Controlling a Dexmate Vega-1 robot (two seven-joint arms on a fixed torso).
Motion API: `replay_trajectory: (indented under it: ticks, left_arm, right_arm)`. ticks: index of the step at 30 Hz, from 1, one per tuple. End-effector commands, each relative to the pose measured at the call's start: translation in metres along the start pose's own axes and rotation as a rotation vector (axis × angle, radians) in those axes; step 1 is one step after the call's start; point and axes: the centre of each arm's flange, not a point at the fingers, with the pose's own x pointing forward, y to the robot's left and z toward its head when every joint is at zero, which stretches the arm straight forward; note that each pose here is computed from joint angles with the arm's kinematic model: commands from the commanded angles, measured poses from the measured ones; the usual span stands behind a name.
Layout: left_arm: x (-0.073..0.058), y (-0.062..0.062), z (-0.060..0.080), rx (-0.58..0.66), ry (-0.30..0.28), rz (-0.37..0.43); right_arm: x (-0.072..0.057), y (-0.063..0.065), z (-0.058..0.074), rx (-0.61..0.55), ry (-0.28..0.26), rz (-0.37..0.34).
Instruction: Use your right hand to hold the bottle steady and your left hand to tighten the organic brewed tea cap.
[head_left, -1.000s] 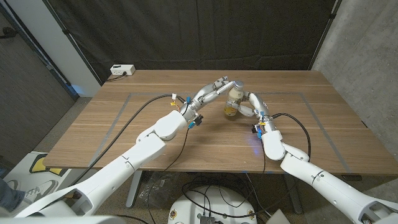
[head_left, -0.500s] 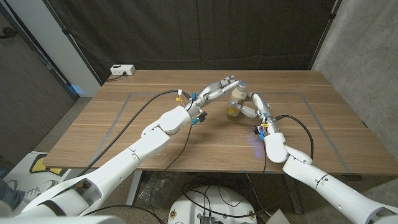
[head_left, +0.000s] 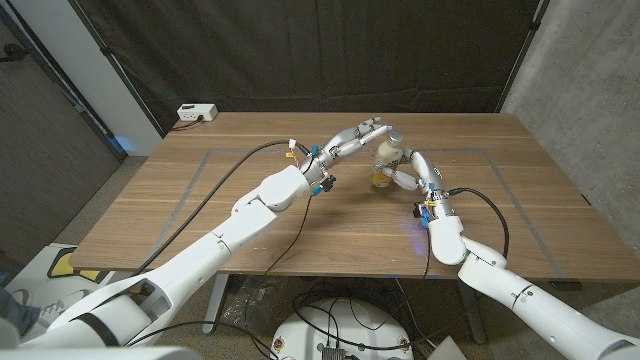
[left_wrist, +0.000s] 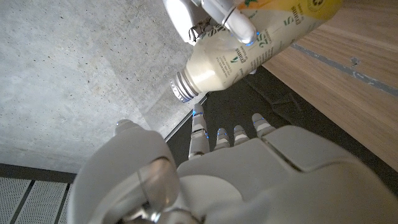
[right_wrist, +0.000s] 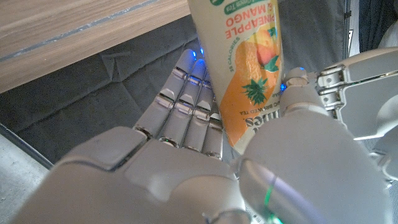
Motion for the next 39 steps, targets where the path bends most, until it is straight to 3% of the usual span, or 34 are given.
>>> replay_trajectory:
  ticks: [1, 8, 18, 30, 39]
  left_arm:
    - [-0.025, 0.005, -0.003, -0.020, 0.042, 0.082]
    - [-0.036, 0.001, 0.001, -0.031, 0.045, 0.101]
    - [-0.036, -0.003, 0.004, -0.034, 0.029, 0.090]
    - [-0.027, -0.005, 0.001, -0.028, 0.038, 0.063]
    - [-0.014, -0.004, 0.000, -0.012, 0.031, 0.020]
  right_arm:
    - [0.009, 0.006, 0.002, 0.013, -0.019, 0.022]
    - [0.014, 0.010, 0.003, 0.016, -0.027, 0.037]
    - [0.015, 0.014, 0.002, 0.018, -0.029, 0.052]
    - [0.014, 0.012, 0.005, 0.018, -0.035, 0.042]
    - [0.012, 0.009, 0.007, 0.012, -0.038, 0.026]
